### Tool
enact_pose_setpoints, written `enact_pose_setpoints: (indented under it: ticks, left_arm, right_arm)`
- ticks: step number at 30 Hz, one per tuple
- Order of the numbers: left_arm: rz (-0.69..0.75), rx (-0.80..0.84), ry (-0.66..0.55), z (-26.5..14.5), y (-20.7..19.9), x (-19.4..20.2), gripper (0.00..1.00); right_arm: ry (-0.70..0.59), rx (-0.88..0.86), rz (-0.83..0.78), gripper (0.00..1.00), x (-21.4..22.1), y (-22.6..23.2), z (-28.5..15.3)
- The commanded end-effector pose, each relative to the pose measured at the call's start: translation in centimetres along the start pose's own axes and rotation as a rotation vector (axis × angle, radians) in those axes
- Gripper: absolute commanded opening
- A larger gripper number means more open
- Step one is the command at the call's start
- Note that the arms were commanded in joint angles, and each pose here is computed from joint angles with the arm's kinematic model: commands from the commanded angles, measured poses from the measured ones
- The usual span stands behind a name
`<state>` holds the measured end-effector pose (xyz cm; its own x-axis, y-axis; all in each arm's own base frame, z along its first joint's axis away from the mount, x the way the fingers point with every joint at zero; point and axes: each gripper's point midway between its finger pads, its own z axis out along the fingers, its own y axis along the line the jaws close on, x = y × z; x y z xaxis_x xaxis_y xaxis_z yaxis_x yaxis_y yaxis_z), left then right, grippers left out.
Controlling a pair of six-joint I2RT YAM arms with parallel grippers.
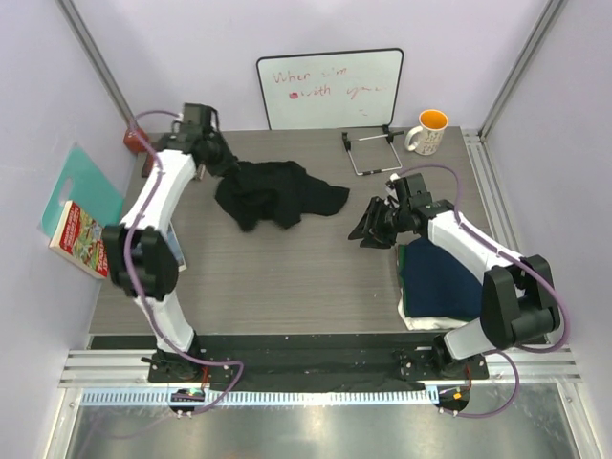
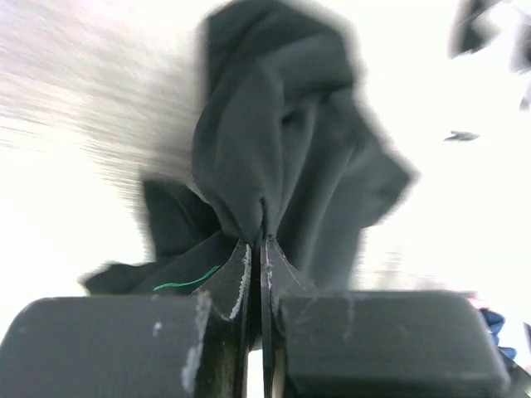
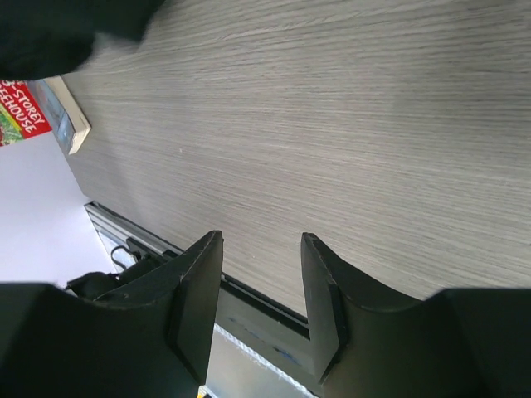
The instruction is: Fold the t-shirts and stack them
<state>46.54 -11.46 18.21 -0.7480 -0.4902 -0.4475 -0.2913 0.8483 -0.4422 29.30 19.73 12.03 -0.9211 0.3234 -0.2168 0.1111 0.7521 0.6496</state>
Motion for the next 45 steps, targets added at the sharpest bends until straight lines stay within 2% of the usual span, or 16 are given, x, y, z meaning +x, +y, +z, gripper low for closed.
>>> enact_pose_setpoints:
  ticks: [1,4,7,10,12,15,18,22,25,30,31,33,34,37,41,45]
  left_arm:
    - [-0.032,0.005,-0.189,-8.5,2.0,-5.2,0.00]
    - [-0.058,0.043,-0.223,-11.3,2.4,-5.2,0.00]
    - [-0.058,0.133,-0.227,-12.7,0.9,-4.6,0.00]
    - [-0.084,0.164,-0.187,-12.5,0.6,-2.6,0.00]
    - [-0.044,0.166,-0.126,-11.4,0.2,-0.4,0.00]
    - [0.017,0.115,-0.003,-9.4,0.0,4.0,0.00]
    - [0.065,0.100,0.209,-6.6,-0.3,10.1,0.00]
    - [0.255,0.051,0.447,-4.0,-0.9,19.7,0.00]
    - [0.381,0.019,0.557,-2.2,-2.0,24.7,0.00]
    - [0.416,0.064,0.747,-0.2,-4.5,29.8,0.00]
    - [0.433,0.079,0.777,0.2,-5.3,30.5,0.08]
    - [0.465,0.080,0.771,-0.1,-5.9,30.2,0.24]
    - [0.474,0.070,0.741,0.1,-6.0,29.7,0.40]
    - [0.460,0.069,0.601,-0.2,-6.4,26.1,0.61]
    - [0.354,0.149,0.457,-1.3,-6.9,20.8,0.63]
    - [0.262,0.083,0.278,-3.2,-3.3,14.9,0.64]
  right_arm:
    - [-0.040,-0.083,-0.007,0.48,-1.7,1.9,0.4]
    - [-0.049,-0.086,-0.008,0.47,-2.8,2.6,0.6]
    - [-0.067,-0.113,-0.002,0.46,-4.2,4.3,0.2]
    - [-0.102,-0.129,-0.020,0.46,-5.9,5.8,-0.3]
    - [-0.100,-0.130,-0.020,0.46,-6.2,6.0,-0.2]
    - [-0.083,-0.126,-0.016,0.45,-6.2,5.9,0.4]
    - [-0.067,-0.121,-0.005,0.45,-6.1,5.5,1.0]
    - [-0.056,-0.108,-0.001,0.45,-6.2,5.1,1.7]
    - [-0.048,-0.107,0.002,0.45,-6.4,5.0,2.2]
    - [-0.051,-0.103,-0.003,0.46,-7.2,4.9,2.6]
    - [-0.056,-0.107,-0.002,0.45,-7.6,4.9,2.5]
    - [-0.056,-0.109,0.008,0.45,-8.1,4.6,2.6]
    - [-0.060,-0.111,0.009,0.45,-8.3,4.6,2.5]
    - [-0.061,-0.114,0.012,0.46,-9.0,4.0,2.5]
    - [-0.031,-0.136,-0.002,0.46,-9.3,4.4,3.3]
    - [0.005,-0.177,-0.110,0.48,-9.0,7.3,3.9]
